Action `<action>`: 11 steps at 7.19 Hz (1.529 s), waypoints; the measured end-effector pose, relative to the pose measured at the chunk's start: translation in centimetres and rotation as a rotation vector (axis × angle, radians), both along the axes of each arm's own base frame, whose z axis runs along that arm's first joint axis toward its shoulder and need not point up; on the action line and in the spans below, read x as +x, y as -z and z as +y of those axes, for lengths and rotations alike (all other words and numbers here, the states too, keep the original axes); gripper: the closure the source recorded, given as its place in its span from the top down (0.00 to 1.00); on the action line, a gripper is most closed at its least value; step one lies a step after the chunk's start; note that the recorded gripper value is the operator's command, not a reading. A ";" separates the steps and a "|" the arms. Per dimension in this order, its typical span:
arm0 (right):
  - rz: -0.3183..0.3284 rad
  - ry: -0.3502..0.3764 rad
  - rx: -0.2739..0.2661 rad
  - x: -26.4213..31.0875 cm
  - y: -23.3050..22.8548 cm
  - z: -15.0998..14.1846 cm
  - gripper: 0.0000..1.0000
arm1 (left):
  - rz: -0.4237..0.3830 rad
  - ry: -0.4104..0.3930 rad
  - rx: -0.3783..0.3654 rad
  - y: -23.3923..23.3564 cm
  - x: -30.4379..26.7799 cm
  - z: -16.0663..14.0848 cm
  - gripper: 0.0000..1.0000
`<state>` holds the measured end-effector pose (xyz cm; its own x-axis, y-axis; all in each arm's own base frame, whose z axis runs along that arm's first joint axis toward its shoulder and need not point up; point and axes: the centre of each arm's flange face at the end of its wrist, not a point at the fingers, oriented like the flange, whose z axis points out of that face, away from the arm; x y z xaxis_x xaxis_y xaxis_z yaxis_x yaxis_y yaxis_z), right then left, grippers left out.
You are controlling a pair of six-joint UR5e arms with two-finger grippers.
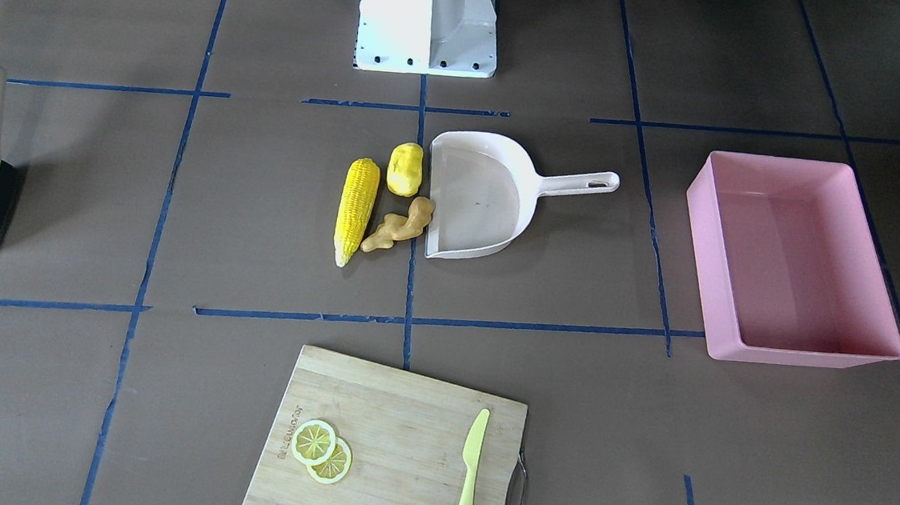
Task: Sweep and dump trash into bin
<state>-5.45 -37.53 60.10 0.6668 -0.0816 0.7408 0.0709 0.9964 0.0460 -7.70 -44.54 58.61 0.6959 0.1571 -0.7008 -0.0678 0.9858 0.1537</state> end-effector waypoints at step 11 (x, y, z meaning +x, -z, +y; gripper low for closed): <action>0.061 0.009 -0.060 -11.2 -2.8 4.0 0.25 | 0.004 -0.093 0.188 2.9 4.3 -1.8 0.99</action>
<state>-16.62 -33.55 62.94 0.7102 -0.0449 0.7026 0.0807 0.9966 -0.0180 -3.43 -46.33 55.72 0.6695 0.3493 -0.6556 -0.1565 0.9291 0.3351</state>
